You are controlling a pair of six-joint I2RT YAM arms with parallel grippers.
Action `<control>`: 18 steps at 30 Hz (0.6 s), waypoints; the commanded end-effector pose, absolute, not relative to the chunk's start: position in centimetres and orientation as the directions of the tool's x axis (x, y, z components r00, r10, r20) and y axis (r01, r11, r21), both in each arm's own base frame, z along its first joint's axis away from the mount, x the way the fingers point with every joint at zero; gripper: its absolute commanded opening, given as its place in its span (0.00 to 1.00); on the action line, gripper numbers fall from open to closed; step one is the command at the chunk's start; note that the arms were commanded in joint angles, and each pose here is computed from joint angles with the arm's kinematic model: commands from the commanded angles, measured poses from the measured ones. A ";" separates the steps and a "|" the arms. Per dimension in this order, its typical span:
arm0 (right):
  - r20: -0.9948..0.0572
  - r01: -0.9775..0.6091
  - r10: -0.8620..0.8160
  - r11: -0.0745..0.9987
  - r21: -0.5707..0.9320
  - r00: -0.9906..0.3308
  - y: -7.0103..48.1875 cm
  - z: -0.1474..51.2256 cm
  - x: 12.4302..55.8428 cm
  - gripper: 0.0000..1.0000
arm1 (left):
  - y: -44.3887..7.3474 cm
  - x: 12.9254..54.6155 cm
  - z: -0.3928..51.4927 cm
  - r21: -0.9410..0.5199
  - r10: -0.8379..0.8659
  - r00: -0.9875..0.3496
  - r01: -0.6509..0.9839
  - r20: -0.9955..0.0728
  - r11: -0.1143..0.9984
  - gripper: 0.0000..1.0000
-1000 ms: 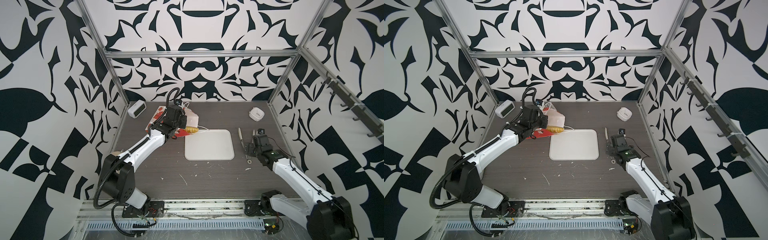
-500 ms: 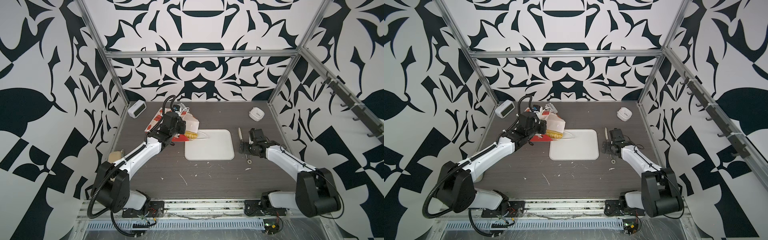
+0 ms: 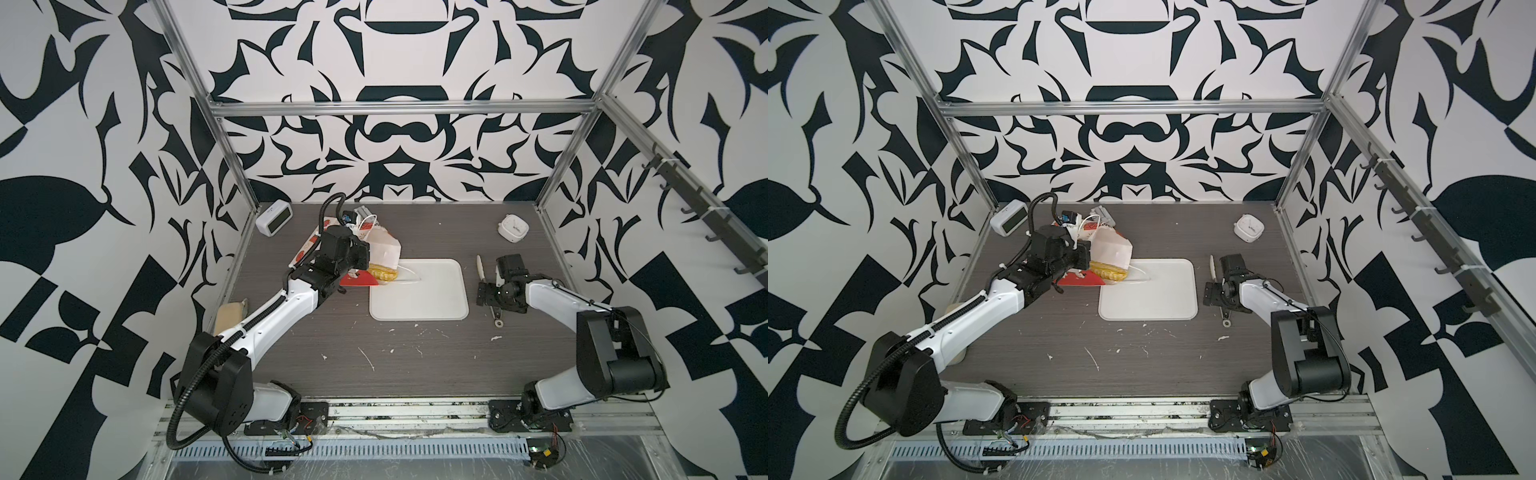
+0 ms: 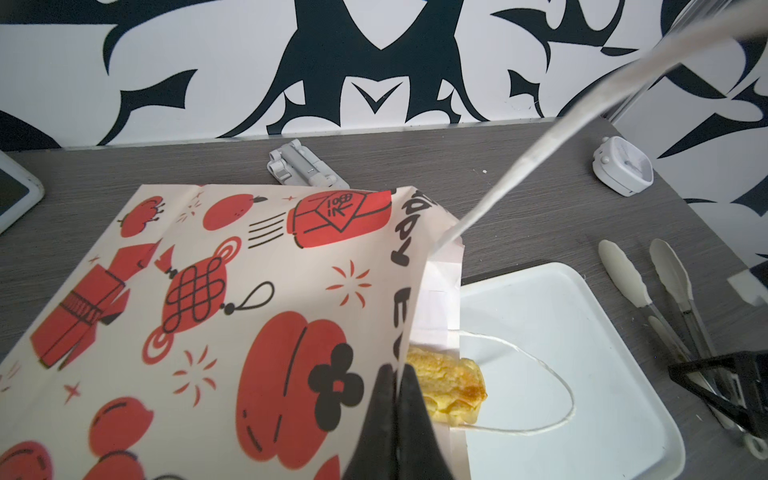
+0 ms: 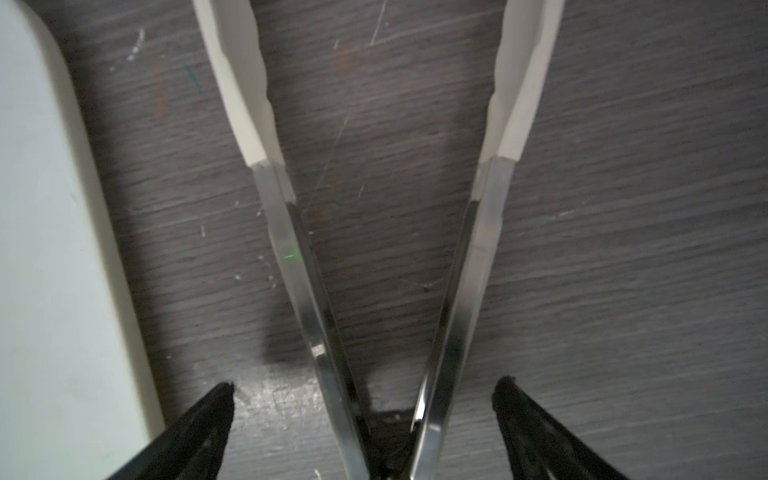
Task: Take the fake bread out of the paper bag
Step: 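Tilt the bag over the tray with left gripper while right grasps tongs, then hold the bag with left gripper while right lifts tongs toward its opening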
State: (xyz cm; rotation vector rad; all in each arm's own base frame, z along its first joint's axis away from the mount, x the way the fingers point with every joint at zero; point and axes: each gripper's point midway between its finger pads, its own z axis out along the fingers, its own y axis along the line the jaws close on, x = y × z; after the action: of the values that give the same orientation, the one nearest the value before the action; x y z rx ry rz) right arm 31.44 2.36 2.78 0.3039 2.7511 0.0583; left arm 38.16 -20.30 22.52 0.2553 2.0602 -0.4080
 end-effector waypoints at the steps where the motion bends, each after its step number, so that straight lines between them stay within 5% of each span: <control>1: -0.388 0.190 0.218 0.976 0.108 -0.896 2.5 3.4 33.0 1.00 | -20.5 37.6 23.9 -0.209 -0.016 -0.467 0.364 -0.884 0.908 0.00; 10: -0.359 0.203 0.233 0.972 0.121 -0.904 2.1 2.7 33.9 0.80 | -20.4 37.2 23.2 -0.210 -0.010 -0.479 0.366 -0.878 0.907 0.00; 13: -0.351 0.203 0.232 0.972 0.119 -0.907 2.1 2.6 34.0 0.65 | -20.4 37.1 22.9 -0.209 -0.007 -0.480 0.368 -0.877 0.906 0.00; 18: -0.335 0.214 0.234 0.972 0.097 -0.913 1.7 2.6 33.0 0.04 | -20.6 36.5 22.7 -0.214 0.002 -0.482 0.394 -0.876 0.894 0.00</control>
State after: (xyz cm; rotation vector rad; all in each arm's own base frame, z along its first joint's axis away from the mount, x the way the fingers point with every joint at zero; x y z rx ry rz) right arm 33.31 1.81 1.96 0.3215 2.7651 0.0914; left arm 36.99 -20.45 21.73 0.2815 2.0659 -0.4424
